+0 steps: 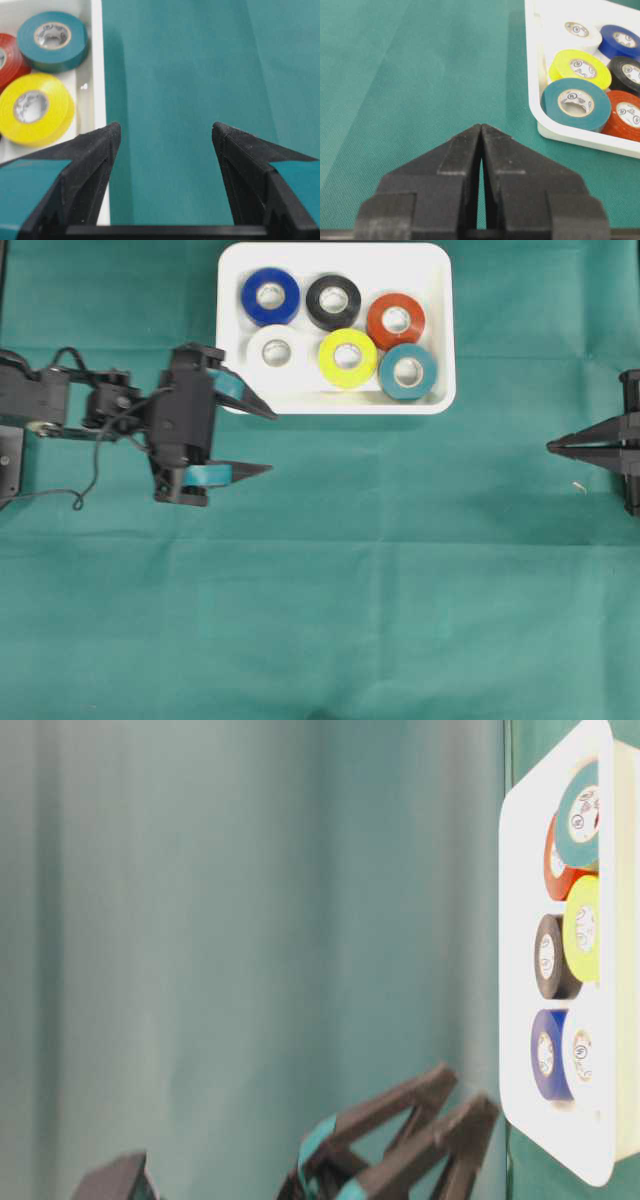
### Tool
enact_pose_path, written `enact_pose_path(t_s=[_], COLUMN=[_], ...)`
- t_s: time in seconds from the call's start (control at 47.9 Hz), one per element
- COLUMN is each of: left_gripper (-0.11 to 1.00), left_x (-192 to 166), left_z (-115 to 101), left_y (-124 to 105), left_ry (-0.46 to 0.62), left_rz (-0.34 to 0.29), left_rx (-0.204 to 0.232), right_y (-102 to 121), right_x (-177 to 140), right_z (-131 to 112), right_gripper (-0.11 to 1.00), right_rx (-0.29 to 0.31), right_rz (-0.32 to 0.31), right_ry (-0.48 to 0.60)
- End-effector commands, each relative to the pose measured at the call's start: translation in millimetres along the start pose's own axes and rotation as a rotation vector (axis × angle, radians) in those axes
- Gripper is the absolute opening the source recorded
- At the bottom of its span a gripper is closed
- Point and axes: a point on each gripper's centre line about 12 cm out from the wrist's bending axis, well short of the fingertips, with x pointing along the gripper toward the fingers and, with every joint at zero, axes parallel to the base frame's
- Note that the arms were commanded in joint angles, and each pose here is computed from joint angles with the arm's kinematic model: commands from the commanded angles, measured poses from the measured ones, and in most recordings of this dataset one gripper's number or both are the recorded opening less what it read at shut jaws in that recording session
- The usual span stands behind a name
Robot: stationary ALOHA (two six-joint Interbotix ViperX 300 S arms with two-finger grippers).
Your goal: Put the tape into the white case with the left arm.
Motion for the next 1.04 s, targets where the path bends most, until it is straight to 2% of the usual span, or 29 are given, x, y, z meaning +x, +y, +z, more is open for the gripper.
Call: enact_pose_path(t_s=[0.0,0.167,0.71,0.898,1.023], left_gripper=[0.73,0.73,0.72,0.72,0.72], left_x=[-15,-29,-83,-99,-110], left_z=[7,-4,-35,-50,-58], left_y=[0,-1,-6,-7,-8], left_ry=[-0.053,-0.059,-0.127,-0.155,-0.184], left_rz=[0.007,0.007,0.020,0.025,0.029], left_rx=[-0.005,-0.022,-0.032,-0.076,-0.090], right_y=[0,0,0,0,0], right_x=[1,1,1,1,1], right_z=[4,3,4,4,4], right_gripper=[-0.09,-0.09,-0.09,-0.09,-0.09], right_rx=[-0.001,-0.004,-0.003,-0.003,-0.004], right_rz=[-0.001,-0.001,-0.001,-0.001,-0.001], right_ry=[-0.008,-0.007,-0.009,-0.009,-0.009])
